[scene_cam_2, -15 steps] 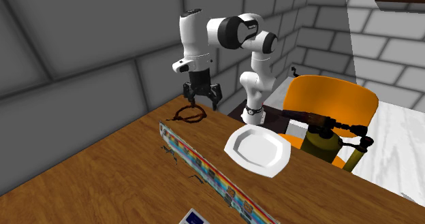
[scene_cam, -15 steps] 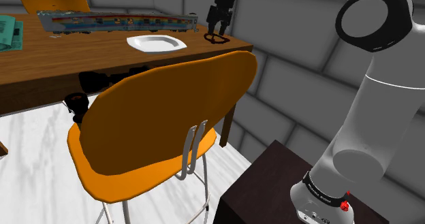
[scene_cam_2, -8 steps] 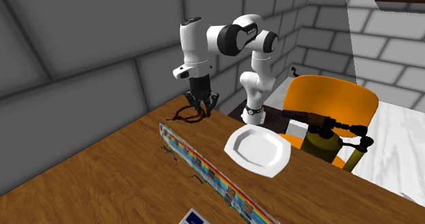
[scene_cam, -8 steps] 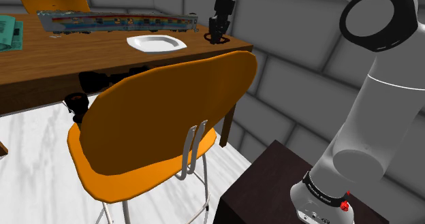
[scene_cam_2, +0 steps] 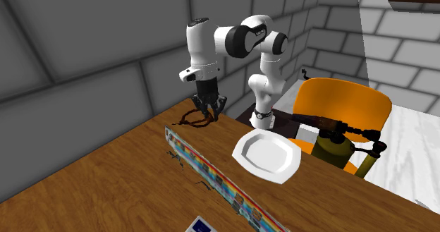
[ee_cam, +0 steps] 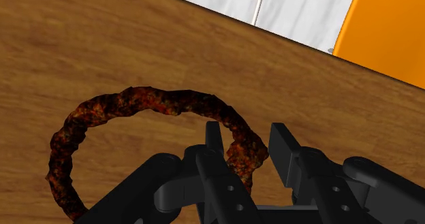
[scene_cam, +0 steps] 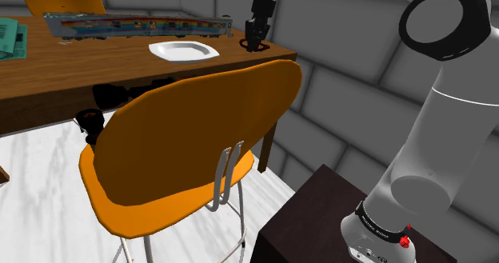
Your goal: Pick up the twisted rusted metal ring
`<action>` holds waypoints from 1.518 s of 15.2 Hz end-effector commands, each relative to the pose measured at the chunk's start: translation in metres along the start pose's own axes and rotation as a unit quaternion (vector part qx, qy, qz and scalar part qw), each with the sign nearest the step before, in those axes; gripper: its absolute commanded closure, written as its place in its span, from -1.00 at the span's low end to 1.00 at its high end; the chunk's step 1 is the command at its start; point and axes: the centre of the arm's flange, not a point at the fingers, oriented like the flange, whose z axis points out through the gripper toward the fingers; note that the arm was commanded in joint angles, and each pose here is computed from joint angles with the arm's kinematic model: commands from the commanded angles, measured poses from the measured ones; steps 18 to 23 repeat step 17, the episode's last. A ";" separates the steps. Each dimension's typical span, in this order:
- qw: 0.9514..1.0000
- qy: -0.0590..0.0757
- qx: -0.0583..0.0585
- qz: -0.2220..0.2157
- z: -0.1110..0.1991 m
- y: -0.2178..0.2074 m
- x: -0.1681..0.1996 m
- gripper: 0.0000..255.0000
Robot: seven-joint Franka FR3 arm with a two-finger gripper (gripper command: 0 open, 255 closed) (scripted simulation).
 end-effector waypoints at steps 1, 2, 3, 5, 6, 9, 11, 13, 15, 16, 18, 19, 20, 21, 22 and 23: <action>1.000 0.000 0.000 0.000 -0.005 -0.001 0.000 1.00; 1.000 0.000 0.000 0.000 -0.010 -0.001 0.001 1.00; 1.000 0.000 0.000 0.000 -0.016 -0.002 0.001 1.00; 1.000 0.000 0.000 0.000 -0.026 -0.004 0.002 1.00; 1.000 0.000 0.000 0.000 -0.031 -0.004 0.003 1.00; 1.000 0.000 0.000 0.000 -0.047 -0.006 0.004 1.00; 1.000 0.000 0.000 0.000 -0.057 -0.008 0.005 1.00; 1.000 0.000 0.000 0.000 -0.068 -0.009 0.006 1.00; 1.000 0.000 0.000 0.000 -0.078 -0.011 0.007 1.00; 1.000 0.000 0.000 0.000 -0.079 -0.011 0.007 1.00; 1.000 0.000 0.000 0.000 -0.079 -0.011 0.007 1.00; 1.000 0.000 0.000 0.000 -0.079 -0.011 0.007 1.00; 1.000 0.000 0.000 0.000 -0.079 -0.011 0.007 1.00; 1.000 0.000 0.000 0.000 -0.079 -0.011 0.007 1.00; 1.000 0.000 0.000 0.000 -0.079 -0.011 0.007 1.00; 1.000 0.000 0.000 0.000 -0.079 -0.011 0.007 1.00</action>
